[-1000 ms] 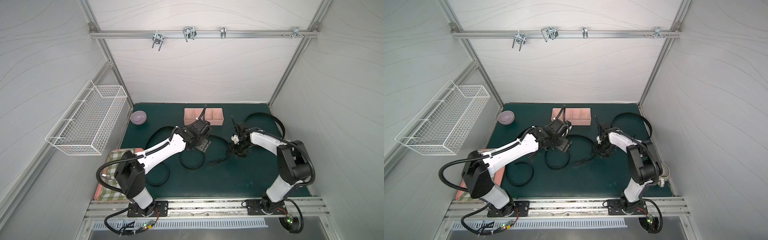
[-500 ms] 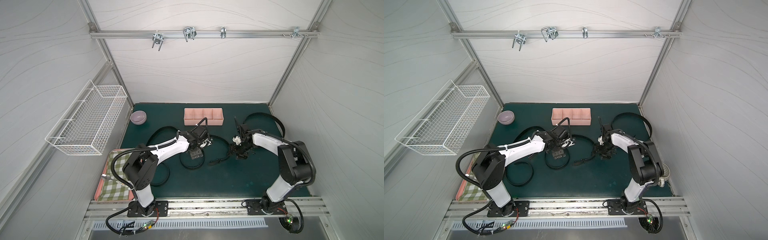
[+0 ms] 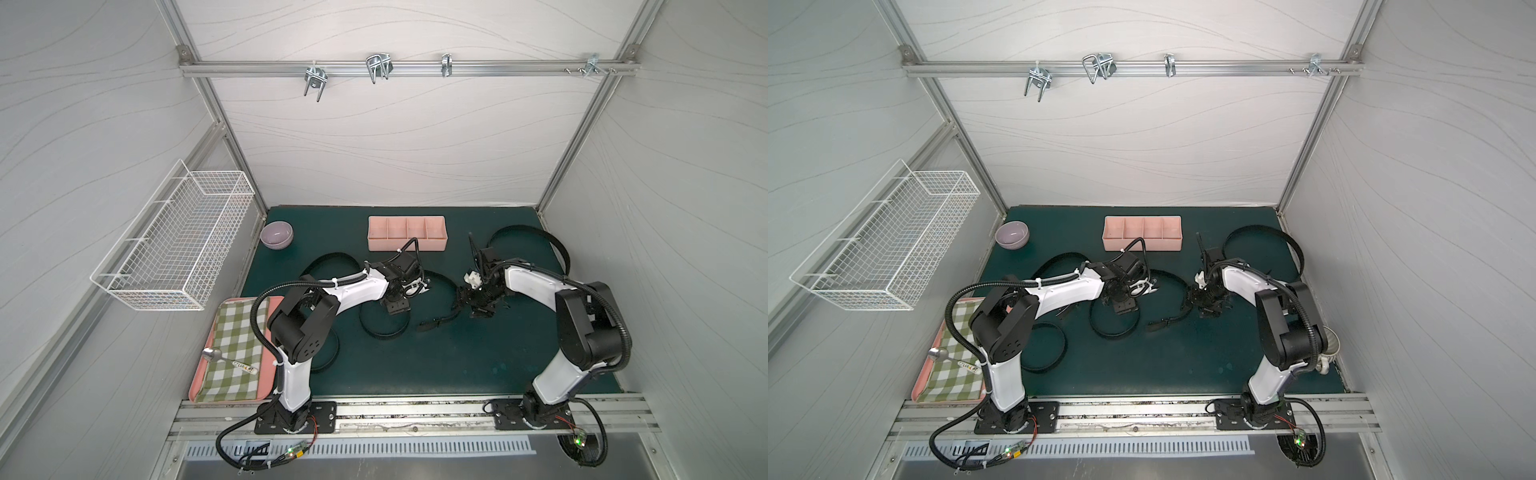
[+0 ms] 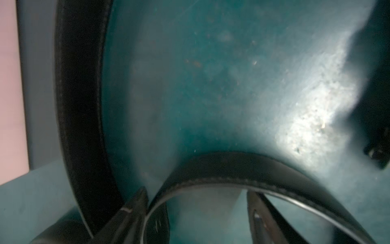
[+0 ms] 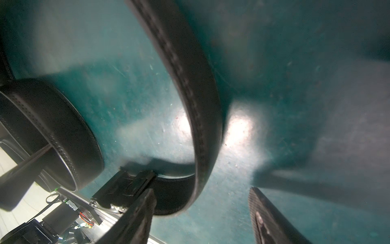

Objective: Place the belts into the storage roll
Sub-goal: Roll the belt at the center of the board.

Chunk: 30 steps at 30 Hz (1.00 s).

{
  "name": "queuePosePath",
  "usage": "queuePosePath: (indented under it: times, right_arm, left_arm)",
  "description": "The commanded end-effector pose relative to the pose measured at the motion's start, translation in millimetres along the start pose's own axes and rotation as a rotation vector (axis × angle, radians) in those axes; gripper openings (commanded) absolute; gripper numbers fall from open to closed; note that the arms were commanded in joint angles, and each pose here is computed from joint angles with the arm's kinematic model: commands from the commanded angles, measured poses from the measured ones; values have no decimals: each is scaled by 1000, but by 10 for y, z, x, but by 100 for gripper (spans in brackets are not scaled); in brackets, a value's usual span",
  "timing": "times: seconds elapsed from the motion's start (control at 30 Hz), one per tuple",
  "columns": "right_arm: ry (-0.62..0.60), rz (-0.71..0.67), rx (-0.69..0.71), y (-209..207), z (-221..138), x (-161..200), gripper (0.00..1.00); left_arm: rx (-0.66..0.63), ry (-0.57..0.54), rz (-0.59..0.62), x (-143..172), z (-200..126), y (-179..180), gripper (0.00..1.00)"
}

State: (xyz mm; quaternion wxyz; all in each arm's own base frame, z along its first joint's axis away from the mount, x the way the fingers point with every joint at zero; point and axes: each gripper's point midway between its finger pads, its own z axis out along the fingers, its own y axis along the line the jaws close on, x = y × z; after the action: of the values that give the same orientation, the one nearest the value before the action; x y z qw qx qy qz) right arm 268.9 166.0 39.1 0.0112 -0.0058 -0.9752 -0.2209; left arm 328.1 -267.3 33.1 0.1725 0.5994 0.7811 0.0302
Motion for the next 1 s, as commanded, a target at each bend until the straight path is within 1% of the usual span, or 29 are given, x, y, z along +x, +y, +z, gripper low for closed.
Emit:
queuePosePath:
  times: [0.0,0.07,0.13,0.17,0.2,0.23,0.27,0.3,0.37,0.4,0.43,0.47,0.53,0.57,0.6,0.63,0.67,0.77,0.83,0.9,0.97]
  right_arm:
    - [13,0,-5,-3,31,-17,73]
    - [14,2,1,-7,38,-33,73]
    - [13,0,9,0,30,-50,73]
    - [11,-2,17,0,24,-62,73]
    - [8,-5,22,2,17,-77,73]
    - [6,-7,27,13,12,-96,73]
    - [4,-9,31,26,11,-120,72]
    - [3,-9,32,44,13,-147,70]
    - [12,-12,46,63,50,-208,60]
    - [17,-15,53,66,63,-231,52]
    - [24,-15,63,53,77,-242,40]
    - [29,-13,77,25,83,-243,31]
    - [31,-9,90,-33,67,-212,19]
    - [30,-4,96,-66,49,-183,18]
    - [32,-3,101,-93,34,-148,15]
    - [33,0,106,-116,5,-100,8]
    - [31,2,110,-138,-29,-53,7]
    - [34,15,91,-131,-105,151,8]
    - [44,29,65,-66,-113,316,10]
    - [53,25,57,29,-81,492,10]
    - [73,52,13,171,-16,640,12]
  left_arm:
    - [37,-58,23,-202,41,-15,63]
    - [52,-59,11,-208,79,-33,61]
    - [65,-66,-5,-222,99,-49,55]
    - [69,-65,-15,-215,102,-55,49]
    - [65,-66,-27,-214,105,-45,41]
    - [63,-68,-43,-207,100,-34,34]
    - [55,-71,-59,-201,92,-13,29]
    - [47,-70,-70,-187,95,-1,26]
    - [29,-72,-97,-143,84,32,19]
    - [18,-74,-109,-128,70,52,15]
    - [6,-74,-128,-98,62,77,12]
    - [-7,-75,-150,-69,54,110,8]
    - [-25,-80,-198,-13,31,169,2]
    - [-34,-76,-221,27,24,200,0]
    - [-39,-76,-240,56,13,227,0]
    - [-56,-69,-264,107,23,275,0]
    - [-67,-60,-279,144,27,306,0]
    - [-109,-25,-312,184,33,419,0]
    - [-102,-11,-342,152,13,458,0]
    - [-104,-18,-389,94,-12,520,0]
    - [-86,-43,-433,26,-35,552,0]
